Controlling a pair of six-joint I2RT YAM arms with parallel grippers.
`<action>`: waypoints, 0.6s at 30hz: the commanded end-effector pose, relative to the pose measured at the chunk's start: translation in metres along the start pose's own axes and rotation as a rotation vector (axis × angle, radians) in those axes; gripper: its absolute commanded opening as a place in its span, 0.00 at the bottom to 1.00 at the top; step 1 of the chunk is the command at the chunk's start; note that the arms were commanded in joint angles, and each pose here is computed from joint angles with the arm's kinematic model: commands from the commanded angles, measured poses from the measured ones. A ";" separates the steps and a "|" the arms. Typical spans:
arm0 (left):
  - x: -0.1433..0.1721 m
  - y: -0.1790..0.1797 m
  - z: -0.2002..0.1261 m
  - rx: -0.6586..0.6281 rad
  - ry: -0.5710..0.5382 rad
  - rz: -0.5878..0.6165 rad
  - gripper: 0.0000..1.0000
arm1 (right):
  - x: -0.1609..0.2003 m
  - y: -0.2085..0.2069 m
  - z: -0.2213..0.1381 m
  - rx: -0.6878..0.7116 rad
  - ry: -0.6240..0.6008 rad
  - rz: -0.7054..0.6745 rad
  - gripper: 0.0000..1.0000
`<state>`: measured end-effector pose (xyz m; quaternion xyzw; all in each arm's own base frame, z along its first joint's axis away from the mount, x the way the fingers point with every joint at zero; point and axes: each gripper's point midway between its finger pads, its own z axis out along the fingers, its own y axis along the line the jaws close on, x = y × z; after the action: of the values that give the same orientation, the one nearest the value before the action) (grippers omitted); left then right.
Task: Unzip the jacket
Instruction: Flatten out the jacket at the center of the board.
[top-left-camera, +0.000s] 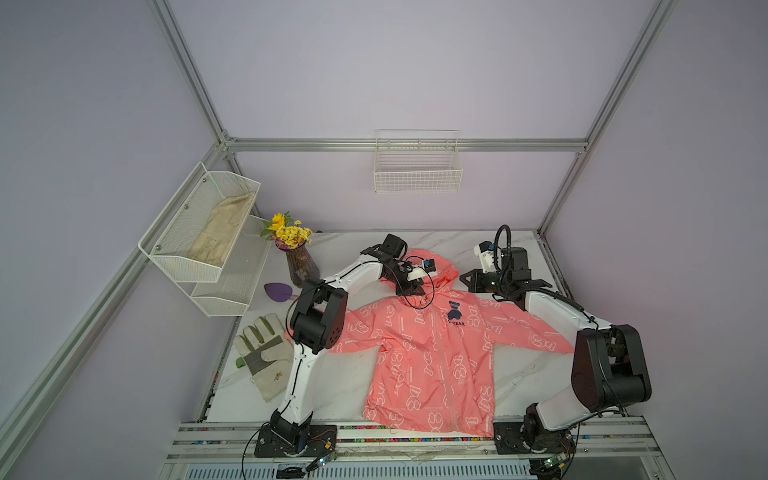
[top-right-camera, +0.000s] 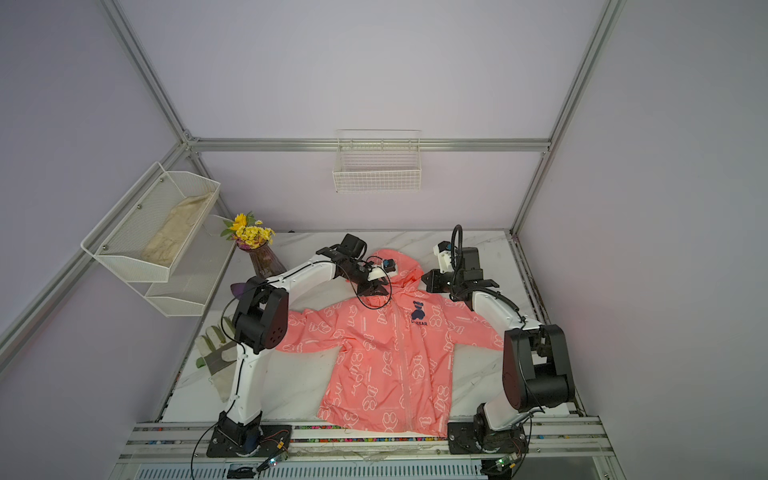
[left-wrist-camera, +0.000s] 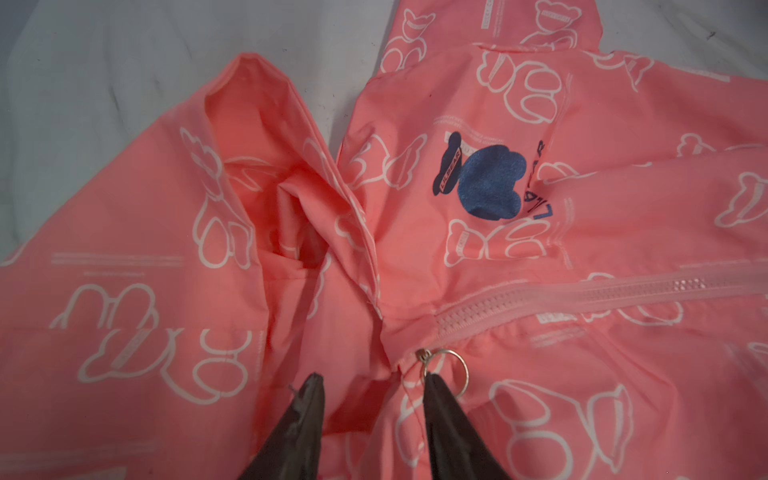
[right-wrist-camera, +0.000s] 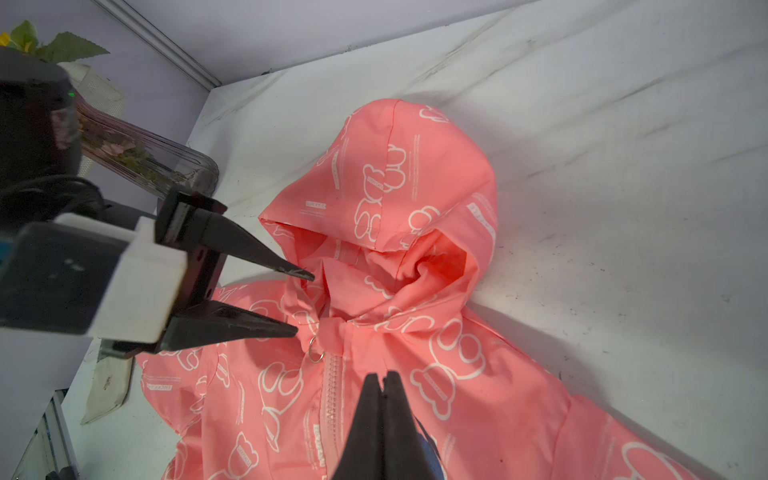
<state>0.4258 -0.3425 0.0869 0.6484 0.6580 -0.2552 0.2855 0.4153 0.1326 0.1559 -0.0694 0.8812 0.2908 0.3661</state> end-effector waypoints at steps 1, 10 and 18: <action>-0.010 -0.012 -0.009 0.087 -0.025 0.019 0.40 | -0.002 0.004 0.000 -0.001 0.001 -0.031 0.05; -0.004 -0.012 -0.006 0.088 -0.010 0.009 0.40 | -0.003 0.000 0.005 0.006 0.006 -0.027 0.04; -0.006 -0.018 0.001 0.115 -0.021 -0.010 0.33 | 0.001 -0.003 0.008 0.012 0.014 -0.016 0.04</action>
<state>0.4077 -0.3358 0.0698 0.6501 0.6642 -0.2855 0.2339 0.4163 0.1339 0.1439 -0.0701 0.8871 0.2868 0.3548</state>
